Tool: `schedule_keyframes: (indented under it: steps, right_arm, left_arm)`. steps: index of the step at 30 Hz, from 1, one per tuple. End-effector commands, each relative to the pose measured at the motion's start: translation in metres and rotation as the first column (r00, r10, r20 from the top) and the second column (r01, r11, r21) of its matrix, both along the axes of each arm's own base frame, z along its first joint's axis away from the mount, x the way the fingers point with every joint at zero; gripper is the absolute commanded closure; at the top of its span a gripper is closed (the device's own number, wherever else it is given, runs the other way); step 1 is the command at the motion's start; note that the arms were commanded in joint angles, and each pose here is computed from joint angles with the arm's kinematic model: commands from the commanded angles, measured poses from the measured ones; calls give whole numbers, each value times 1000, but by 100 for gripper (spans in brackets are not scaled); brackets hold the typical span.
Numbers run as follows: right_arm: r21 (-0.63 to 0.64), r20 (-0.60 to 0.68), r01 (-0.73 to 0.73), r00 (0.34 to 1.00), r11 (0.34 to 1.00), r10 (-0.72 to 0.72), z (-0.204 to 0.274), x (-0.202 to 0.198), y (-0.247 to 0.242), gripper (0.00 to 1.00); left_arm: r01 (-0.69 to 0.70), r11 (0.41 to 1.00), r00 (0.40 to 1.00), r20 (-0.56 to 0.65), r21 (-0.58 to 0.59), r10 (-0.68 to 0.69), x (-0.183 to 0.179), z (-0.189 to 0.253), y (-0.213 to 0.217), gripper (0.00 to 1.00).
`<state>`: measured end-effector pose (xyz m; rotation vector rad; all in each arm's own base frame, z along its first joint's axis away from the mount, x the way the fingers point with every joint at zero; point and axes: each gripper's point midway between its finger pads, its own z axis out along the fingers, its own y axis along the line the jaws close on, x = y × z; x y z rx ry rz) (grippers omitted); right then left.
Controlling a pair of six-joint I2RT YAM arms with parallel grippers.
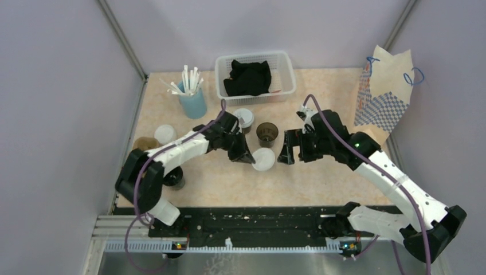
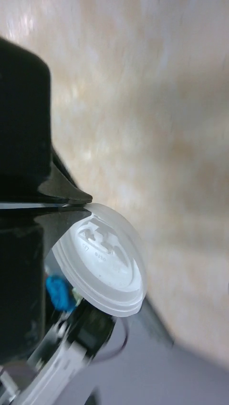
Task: Pack the takeout coffee
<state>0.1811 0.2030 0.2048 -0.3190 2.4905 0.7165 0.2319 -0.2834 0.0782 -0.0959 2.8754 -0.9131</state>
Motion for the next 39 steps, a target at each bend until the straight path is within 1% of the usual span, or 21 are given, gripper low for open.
schedule_keyframes:
  steps: [1,3,5,6,8,10,11,13,15,16,17,20,21,23,25,27,29,32,39]
  right_arm:
    - [163,214,-149,970,975,113,77,-6,16,3]
    - [263,266,-185,957,947,113,110,-9,27,1]
    - [370,316,-218,944,903,98,147,-11,38,1]
    - [425,341,-235,936,874,86,168,-11,43,1]
    - [512,363,-248,930,822,54,202,-10,51,1]
    - [562,393,-303,917,770,74,232,-13,60,1]
    - [580,401,-313,913,752,70,245,-12,63,1]
    - [603,432,-335,900,724,57,267,-12,64,1]
    - [618,465,-350,885,704,31,285,-11,61,1]
    - [626,472,-355,881,694,25,290,-10,61,1]
    - [635,474,-359,880,684,22,293,-10,61,1]
    - [658,471,-383,881,648,42,296,-11,67,1]
    - [658,466,-373,884,654,35,294,-9,66,1]
    - [643,472,-330,881,691,-18,291,-2,57,1]
    - [638,474,-302,879,708,-53,287,1,48,1]
    - [647,447,-284,893,707,-50,278,4,44,1]
    - [668,430,-313,903,675,-7,274,1,50,1]
    - [686,457,-362,890,631,13,283,-3,54,2]
    - [697,440,-396,895,598,79,277,0,66,3]
  left_arm:
    - [109,844,994,39,-526,-104,-30,138,-36,100]
    - [173,712,985,121,-681,-124,-36,193,-43,100]
    - [268,575,962,243,-773,-122,-40,243,-45,100]
    - [307,520,950,290,-797,-116,-42,261,-44,100]
    - [341,429,938,329,-836,-105,-44,290,-43,100]
    - [360,333,931,357,-871,-72,-44,314,-41,100]
    - [394,260,917,396,-881,-50,-47,330,-38,100]
    - [404,157,914,405,-901,-28,-48,348,-32,100]
    - [412,76,911,411,-908,-26,-50,359,-28,100]
    - [410,54,912,409,-910,-26,-50,362,-26,100]
    - [404,44,915,403,-914,-28,-49,363,-26,100]
    - [405,43,914,404,-913,-30,-48,363,-27,100]
    - [406,42,914,405,-913,-35,-48,363,-27,100]
    - [415,38,910,413,-909,-40,-49,365,-26,100]
    - [423,33,906,422,-905,-41,-51,367,-25,100]
    - [420,37,907,418,-907,-45,-51,368,-25,100]
    - [418,32,908,417,-908,-41,-50,369,-25,100]
    - [412,34,911,411,-910,-49,-50,368,-26,100]
    - [409,33,912,407,-912,-46,-49,370,-26,100]
